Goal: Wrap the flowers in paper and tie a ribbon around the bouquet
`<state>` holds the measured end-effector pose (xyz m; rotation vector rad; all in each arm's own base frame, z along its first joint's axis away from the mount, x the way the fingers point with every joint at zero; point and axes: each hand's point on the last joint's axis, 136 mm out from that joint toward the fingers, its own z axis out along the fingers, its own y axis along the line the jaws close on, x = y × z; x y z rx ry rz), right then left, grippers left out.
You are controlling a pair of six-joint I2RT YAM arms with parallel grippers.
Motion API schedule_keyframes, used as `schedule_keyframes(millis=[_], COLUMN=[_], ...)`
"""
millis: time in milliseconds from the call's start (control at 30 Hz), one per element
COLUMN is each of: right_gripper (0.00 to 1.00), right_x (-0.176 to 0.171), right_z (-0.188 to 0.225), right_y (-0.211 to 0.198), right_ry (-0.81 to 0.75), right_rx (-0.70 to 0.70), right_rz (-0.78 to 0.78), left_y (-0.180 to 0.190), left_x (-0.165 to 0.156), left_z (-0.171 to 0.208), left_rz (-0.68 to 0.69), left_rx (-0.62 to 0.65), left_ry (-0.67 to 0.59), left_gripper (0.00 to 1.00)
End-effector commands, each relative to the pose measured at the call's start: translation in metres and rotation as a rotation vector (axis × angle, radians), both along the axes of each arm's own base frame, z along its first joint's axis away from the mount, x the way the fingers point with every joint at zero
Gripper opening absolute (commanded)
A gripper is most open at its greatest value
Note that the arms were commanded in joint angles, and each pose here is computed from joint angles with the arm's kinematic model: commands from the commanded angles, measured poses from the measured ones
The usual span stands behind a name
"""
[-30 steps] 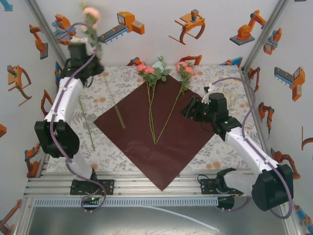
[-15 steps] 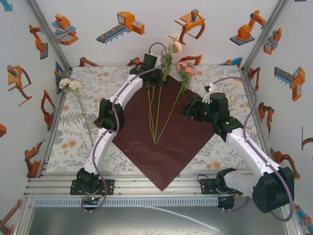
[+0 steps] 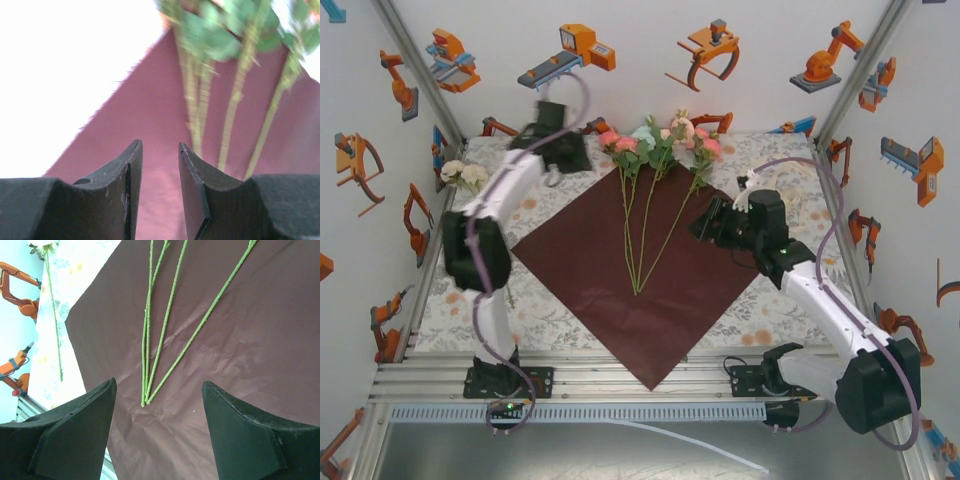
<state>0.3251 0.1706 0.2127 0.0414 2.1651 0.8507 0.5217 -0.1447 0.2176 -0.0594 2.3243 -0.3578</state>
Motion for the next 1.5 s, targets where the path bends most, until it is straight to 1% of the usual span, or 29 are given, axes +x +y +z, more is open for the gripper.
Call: schedule_keyframes(millis=[0,33,67,133,233,300,467,533,567,600,633,700,800,867,967,1100,1200,1300,1467], right_gripper=[0.64,0.64,0.64,0.64,0.64,0.64,0.64,0.64,0.64,0.64,0.64,0.64,0.64,0.64,0.64,0.64,0.64,0.64,0.64], right_x=[0.003,0.004,0.005,0.008,0.008,0.006,0.001,-0.001,-0.001,-0.002,-0.002,-0.003,-0.003,-0.003,-0.004,-0.004,-0.003,-0.004,-0.01], right_z=[-0.003,-0.003,-0.003,-0.004,-0.003,-0.002,-0.004,-0.004,-0.004,-0.004,-0.003,0.0,0.002,0.004,0.007,0.011,0.014,0.016,0.02], right_y=[0.004,0.005,0.006,0.008,0.011,0.01,0.005,0.004,0.003,0.003,0.003,0.002,0.001,0.0,-0.001,-0.003,-0.002,-0.001,-0.001], right_ry=[-0.01,-0.011,-0.013,-0.012,-0.006,-0.006,-0.018,-0.016,-0.016,-0.018,-0.021,-0.025,-0.031,-0.033,-0.04,-0.052,-0.056,-0.057,-0.074], right_rx=[0.011,0.013,0.015,0.02,0.04,0.041,0.024,0.019,0.017,0.016,0.017,0.017,0.012,0.01,0.002,-0.015,-0.006,0.002,0.002], right_rz=[0.015,0.018,0.021,0.022,0.032,0.034,0.018,0.02,0.018,0.018,0.018,0.017,0.012,0.007,0.008,0.004,0.006,0.012,0.025], left_y=[0.126,0.152,0.171,0.214,0.253,0.265,0.262,0.263,0.265,0.268,0.268,0.27,0.273,0.273,0.272,0.268,0.266,0.267,0.271], left_x=[-0.017,-0.027,-0.035,-0.048,-0.052,-0.049,-0.025,-0.018,-0.015,-0.014,-0.011,-0.005,0.0,0.001,0.001,-0.001,-0.008,-0.021,-0.027], left_z=[-0.013,-0.023,-0.03,-0.049,-0.075,-0.095,-0.126,-0.137,-0.145,-0.151,-0.152,-0.148,-0.146,-0.146,-0.146,-0.148,-0.153,-0.154,-0.151], left_rz=[0.248,0.289,0.31,0.379,0.423,0.43,0.364,0.356,0.357,0.362,0.357,0.358,0.349,0.333,0.32,0.31,0.33,0.372,0.41], left_rx=[0.128,0.122,0.11,0.161,0.277,0.296,0.234,0.23,0.232,0.234,0.234,0.237,0.228,0.231,0.237,0.23,0.23,0.323,0.358], left_ry=[0.001,0.031,0.054,0.107,0.191,0.26,0.269,0.283,0.302,0.323,0.326,0.312,0.325,0.329,0.329,0.324,0.347,0.354,0.335], left_gripper=[0.35,0.33,0.32,0.31,0.31,0.32,0.42,0.43,0.42,0.39,0.38,0.35,0.23,0.22,0.3,0.43,0.43,0.41,0.4])
